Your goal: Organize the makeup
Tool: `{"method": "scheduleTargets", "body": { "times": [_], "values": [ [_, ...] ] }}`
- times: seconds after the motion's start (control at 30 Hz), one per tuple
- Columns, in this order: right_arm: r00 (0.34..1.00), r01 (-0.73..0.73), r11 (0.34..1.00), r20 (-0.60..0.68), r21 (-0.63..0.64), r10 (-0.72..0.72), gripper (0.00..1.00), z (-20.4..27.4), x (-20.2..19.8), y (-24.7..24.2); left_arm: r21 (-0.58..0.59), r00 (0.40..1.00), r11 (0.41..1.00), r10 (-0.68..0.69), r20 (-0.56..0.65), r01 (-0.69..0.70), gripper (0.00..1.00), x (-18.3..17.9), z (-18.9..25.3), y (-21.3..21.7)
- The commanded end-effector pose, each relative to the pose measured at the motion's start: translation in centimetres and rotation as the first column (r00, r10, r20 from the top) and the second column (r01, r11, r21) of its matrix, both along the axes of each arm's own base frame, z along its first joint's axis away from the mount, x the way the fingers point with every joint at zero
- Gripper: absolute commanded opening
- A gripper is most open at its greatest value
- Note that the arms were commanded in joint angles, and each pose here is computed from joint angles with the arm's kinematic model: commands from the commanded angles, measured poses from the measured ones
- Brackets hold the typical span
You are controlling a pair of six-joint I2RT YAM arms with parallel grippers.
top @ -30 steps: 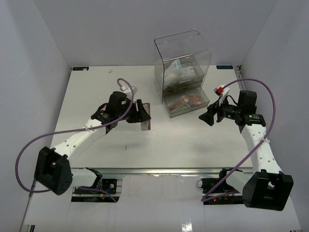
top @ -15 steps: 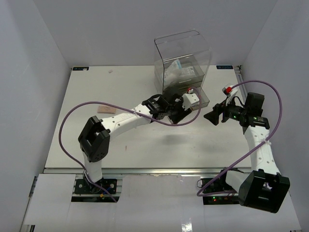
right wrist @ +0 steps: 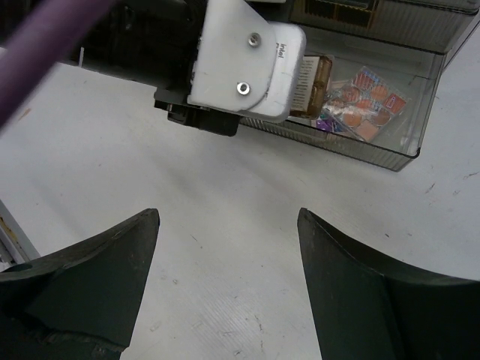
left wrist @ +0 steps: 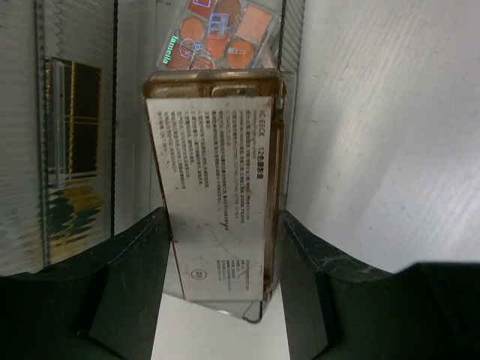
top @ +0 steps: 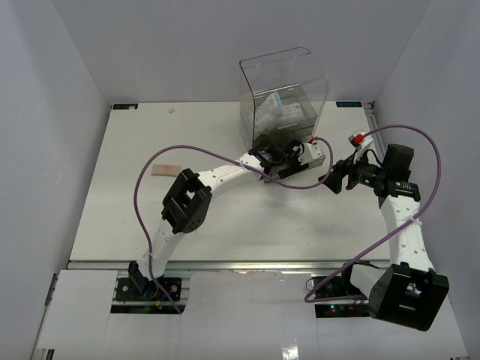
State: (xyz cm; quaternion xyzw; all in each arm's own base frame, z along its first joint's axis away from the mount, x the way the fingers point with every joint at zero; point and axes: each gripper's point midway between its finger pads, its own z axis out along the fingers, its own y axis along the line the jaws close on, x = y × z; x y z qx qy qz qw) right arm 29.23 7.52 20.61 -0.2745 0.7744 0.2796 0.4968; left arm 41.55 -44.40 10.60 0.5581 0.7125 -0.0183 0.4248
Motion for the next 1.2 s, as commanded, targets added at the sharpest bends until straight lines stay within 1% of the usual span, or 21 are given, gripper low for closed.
{"method": "scheduleTargets", "body": {
  "times": [0.0,0.1,0.3,0.33,0.4,0.5,0.6,0.67,0.73,0.8,0.9,0.93,1.0,1.07,1.1,1.17],
  "values": [
    [0.999,-0.008,1.000,0.038,0.017,0.008,0.81,0.7,0.0,0.0,-0.075,0.995,0.996,0.046,0.088,-0.039,0.14,3.4,4.2,0.2],
    [0.999,-0.006,1.000,0.036,0.019,0.005,0.81,0.7,0.0,0.0,-0.070,0.995,0.997,0.050,0.089,-0.043,0.17,4.1,3.7,0.4],
    [0.999,-0.005,1.000,0.032,0.022,0.005,0.81,0.5,0.0,-0.1,-0.052,0.996,0.998,0.050,0.071,-0.046,0.26,4.1,2.4,0.8],
    [0.999,-0.004,1.000,0.032,0.022,0.003,0.81,0.5,0.0,-0.1,-0.049,0.996,0.998,0.051,0.069,-0.048,0.26,4.0,2.3,0.8],
    [0.999,-0.005,1.000,0.032,0.022,0.005,0.81,0.5,0.0,-0.1,-0.050,0.997,0.997,0.053,0.061,-0.050,0.44,4.0,2.0,0.9],
    [0.999,-0.001,1.000,0.033,0.021,0.000,0.81,0.6,0.0,-0.2,-0.068,0.998,0.996,0.054,0.045,-0.051,0.68,3.7,2.2,0.8],
    [0.999,0.000,1.000,0.032,0.028,-0.001,0.81,0.6,0.0,-0.3,-0.098,0.998,0.994,0.049,0.026,-0.047,0.81,3.1,2.8,0.6],
    [0.999,-0.002,0.999,0.036,0.032,0.001,0.81,0.8,-0.1,-0.3,-0.127,0.998,0.991,0.052,0.018,-0.049,0.83,2.8,3.7,0.6],
    [0.999,-0.004,0.999,0.037,0.036,0.003,0.81,0.7,-0.1,-0.3,-0.130,0.999,0.991,0.045,0.012,-0.043,0.85,2.5,3.7,0.5],
    [1.000,-0.003,0.999,0.026,0.040,0.002,0.81,0.5,-0.1,-0.3,-0.138,0.999,0.989,0.046,0.003,-0.045,0.85,2.4,3.8,0.6],
    [1.000,0.002,0.999,0.024,0.039,-0.002,0.81,0.4,-0.1,-0.4,-0.186,0.999,0.982,0.036,-0.037,-0.042,0.85,1.3,4.7,0.4],
    [1.000,0.003,0.999,0.023,0.039,-0.004,0.81,0.4,0.0,-0.5,-0.214,0.998,0.976,0.031,-0.051,-0.041,0.85,0.7,5.3,0.4],
    [1.000,-0.002,0.999,0.021,0.042,0.001,0.81,0.4,-0.1,-0.4,-0.316,0.998,0.948,0.019,-0.064,-0.038,0.85,-1.0,9.1,0.7],
    [1.000,-0.008,0.999,0.018,0.046,0.007,0.81,0.3,-0.1,-0.3,-0.388,0.996,0.922,-0.028,-0.085,-0.007,0.85,-3.2,10.7,1.1],
    [1.000,-0.011,0.999,0.015,0.048,0.010,0.81,0.2,-0.1,-0.3,-0.404,0.995,0.915,-0.030,-0.100,-0.013,0.85,-4.2,10.0,1.9],
    [1.000,-0.016,0.998,0.008,0.055,0.015,0.81,0.1,-0.1,-0.2,-0.491,0.995,0.871,-0.034,-0.093,-0.016,0.86,-6.0,13.4,3.5]
  ]
}}
